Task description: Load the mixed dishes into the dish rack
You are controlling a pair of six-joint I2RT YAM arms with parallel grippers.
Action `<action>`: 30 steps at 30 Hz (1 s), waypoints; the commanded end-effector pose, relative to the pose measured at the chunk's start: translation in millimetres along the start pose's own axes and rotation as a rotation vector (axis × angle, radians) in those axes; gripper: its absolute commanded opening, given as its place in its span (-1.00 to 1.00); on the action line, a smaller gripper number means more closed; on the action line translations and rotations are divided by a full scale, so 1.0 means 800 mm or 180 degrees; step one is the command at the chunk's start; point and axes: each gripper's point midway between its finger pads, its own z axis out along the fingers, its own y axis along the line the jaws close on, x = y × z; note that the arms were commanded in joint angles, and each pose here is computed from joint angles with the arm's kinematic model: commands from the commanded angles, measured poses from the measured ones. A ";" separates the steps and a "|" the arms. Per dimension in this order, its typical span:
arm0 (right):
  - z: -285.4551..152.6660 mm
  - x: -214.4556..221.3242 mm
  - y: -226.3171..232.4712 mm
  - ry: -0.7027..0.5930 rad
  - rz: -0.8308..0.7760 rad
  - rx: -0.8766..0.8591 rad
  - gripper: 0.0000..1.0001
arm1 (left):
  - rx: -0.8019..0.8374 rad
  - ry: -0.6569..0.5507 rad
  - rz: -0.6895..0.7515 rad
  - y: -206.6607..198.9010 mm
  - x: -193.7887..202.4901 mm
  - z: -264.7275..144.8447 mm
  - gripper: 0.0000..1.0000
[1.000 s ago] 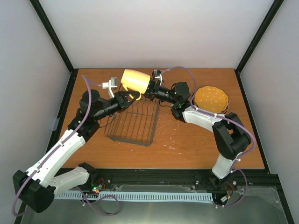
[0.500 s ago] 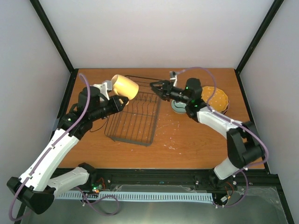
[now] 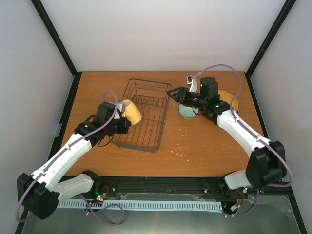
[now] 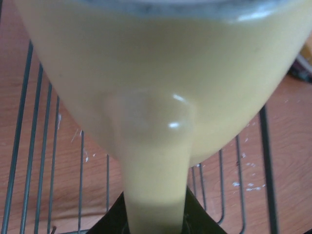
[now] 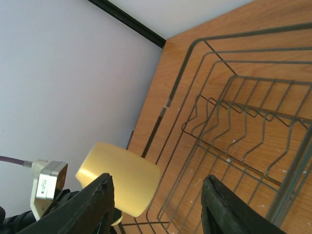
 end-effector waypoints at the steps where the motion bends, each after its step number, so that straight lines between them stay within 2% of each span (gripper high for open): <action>1: -0.003 0.010 -0.015 0.0060 -0.0049 0.0145 -0.04 | 0.0159 -0.0369 0.0395 -0.013 -0.027 0.001 -0.99; 6: -0.001 0.010 -0.018 0.0071 -0.0052 0.0161 -0.05 | 0.0168 -0.0395 0.0444 -0.005 -0.018 0.028 -0.99; 16: -0.003 0.004 -0.023 0.0054 -0.0058 0.0193 -0.05 | 0.0135 -0.0061 0.0675 0.001 0.007 0.098 -0.99; 21: -0.009 -0.001 -0.029 0.0019 -0.0061 0.0249 -0.05 | 0.0039 0.0010 0.0867 0.001 0.006 0.115 -0.99; 30: -0.017 -0.006 -0.040 -0.0011 -0.0062 0.0307 -0.05 | -0.0186 0.0215 0.1000 0.026 0.035 0.137 -0.99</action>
